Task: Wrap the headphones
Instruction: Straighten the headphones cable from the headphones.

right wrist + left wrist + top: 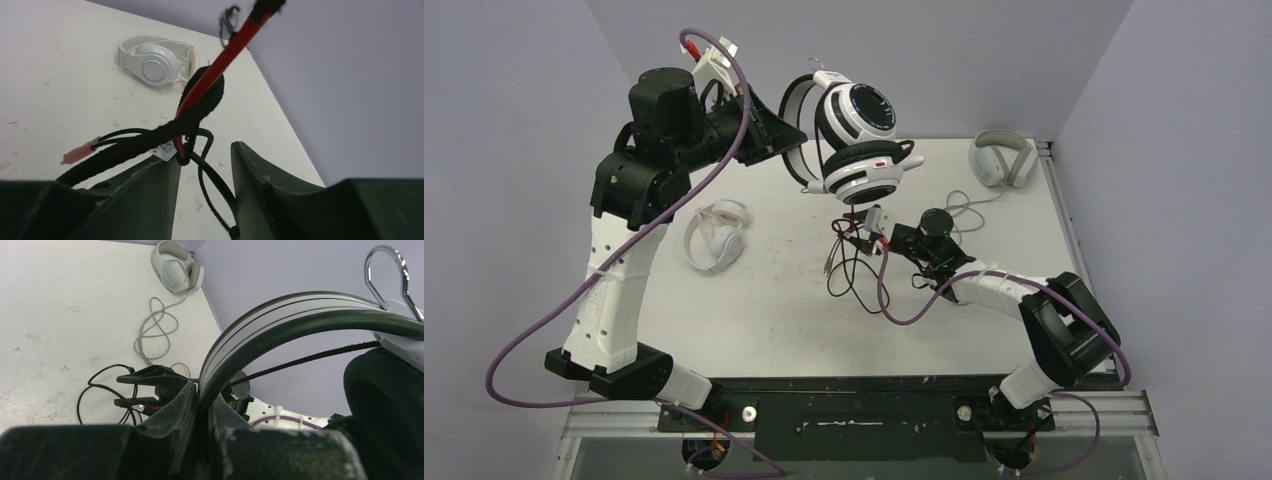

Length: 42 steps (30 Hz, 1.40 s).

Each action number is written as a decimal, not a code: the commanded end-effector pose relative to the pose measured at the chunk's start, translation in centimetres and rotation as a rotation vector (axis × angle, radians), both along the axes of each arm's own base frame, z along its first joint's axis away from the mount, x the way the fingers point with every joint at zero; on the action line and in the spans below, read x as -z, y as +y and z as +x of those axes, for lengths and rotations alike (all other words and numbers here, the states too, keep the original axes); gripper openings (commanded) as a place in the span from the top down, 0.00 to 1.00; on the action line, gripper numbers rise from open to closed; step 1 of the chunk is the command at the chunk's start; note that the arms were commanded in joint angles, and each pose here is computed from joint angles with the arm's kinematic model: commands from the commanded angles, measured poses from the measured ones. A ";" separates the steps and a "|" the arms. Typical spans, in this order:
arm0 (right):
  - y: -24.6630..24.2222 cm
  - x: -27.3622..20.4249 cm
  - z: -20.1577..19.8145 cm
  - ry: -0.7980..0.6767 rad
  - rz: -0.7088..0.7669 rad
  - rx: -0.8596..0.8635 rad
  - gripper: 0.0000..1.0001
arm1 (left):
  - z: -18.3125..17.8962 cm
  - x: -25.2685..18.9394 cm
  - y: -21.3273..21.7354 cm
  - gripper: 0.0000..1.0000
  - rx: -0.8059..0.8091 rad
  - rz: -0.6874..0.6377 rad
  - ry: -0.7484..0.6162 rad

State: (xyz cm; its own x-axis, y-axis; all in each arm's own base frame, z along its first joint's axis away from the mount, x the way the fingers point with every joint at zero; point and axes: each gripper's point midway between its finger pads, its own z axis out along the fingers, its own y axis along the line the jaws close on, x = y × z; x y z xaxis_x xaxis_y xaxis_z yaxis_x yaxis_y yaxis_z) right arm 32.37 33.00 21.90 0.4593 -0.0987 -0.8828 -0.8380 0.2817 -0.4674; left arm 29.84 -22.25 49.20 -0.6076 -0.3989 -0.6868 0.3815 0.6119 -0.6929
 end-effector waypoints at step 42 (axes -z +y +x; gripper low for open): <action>-7.3 -10.7 -2.5 0.213 0.221 0.271 1.00 | 5.6 -0.8 8.5 1.00 -0.365 -0.093 -0.103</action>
